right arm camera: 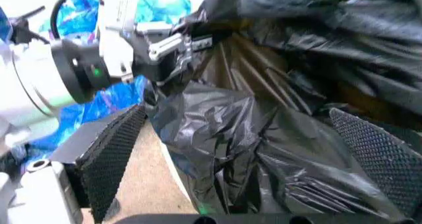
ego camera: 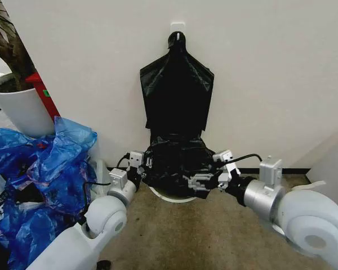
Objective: Place the garbage bag over the trash bin.
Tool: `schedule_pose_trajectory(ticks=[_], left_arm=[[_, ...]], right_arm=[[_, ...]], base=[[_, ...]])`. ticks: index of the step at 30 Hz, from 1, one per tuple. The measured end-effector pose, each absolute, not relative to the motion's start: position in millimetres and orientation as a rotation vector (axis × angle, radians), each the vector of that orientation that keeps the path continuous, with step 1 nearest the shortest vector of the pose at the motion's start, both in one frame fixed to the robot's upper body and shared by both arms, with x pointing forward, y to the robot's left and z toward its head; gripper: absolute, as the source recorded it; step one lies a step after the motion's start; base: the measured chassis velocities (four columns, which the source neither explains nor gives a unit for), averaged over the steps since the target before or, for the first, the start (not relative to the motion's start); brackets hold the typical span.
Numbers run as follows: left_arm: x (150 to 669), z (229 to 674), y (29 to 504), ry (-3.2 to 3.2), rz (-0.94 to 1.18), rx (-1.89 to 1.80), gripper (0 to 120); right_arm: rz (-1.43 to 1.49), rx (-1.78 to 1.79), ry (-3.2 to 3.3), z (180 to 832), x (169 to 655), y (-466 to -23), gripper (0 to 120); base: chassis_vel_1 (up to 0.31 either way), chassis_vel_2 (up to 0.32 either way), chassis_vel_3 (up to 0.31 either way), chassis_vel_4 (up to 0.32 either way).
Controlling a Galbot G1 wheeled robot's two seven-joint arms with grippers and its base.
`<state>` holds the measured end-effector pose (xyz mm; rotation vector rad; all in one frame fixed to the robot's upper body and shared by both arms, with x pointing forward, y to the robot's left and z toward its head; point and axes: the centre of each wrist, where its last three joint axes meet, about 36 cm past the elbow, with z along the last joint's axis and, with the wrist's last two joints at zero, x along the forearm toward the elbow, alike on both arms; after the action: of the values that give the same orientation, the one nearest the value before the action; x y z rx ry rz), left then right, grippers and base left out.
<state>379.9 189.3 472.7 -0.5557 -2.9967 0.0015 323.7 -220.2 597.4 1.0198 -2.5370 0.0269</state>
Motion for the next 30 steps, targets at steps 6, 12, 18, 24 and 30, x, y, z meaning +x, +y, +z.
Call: schedule_pose_trajectory(ticks=[6,12,18,24,30], left_arm=[[378,473,188,-3.000,0.011,-0.561,2],[376,474,189,-3.004,0.012,-0.572,2],[375,474,188,-3.010,0.021,-0.570,2],[375,475,185,-3.014,0.033,-0.573,2],[375,475,184,-3.016,0.038,-0.568,2]], right_arm=[[0.038,0.995,-2.516,581,326,-214,100],[0.042,0.937,-2.542,565,328,-207,86],[0.053,0.920,-2.543,564,327,-208,68],[0.062,0.908,-2.551,566,327,-210,44],[0.060,0.905,-2.554,566,327,-211,25]], base=[[0.000,0.000,0.000,0.000],[0.000,0.000,0.000,0.000],[0.000,0.000,0.000,0.000],[0.000,0.000,0.000,0.000],[0.000,0.000,0.000,0.000]])
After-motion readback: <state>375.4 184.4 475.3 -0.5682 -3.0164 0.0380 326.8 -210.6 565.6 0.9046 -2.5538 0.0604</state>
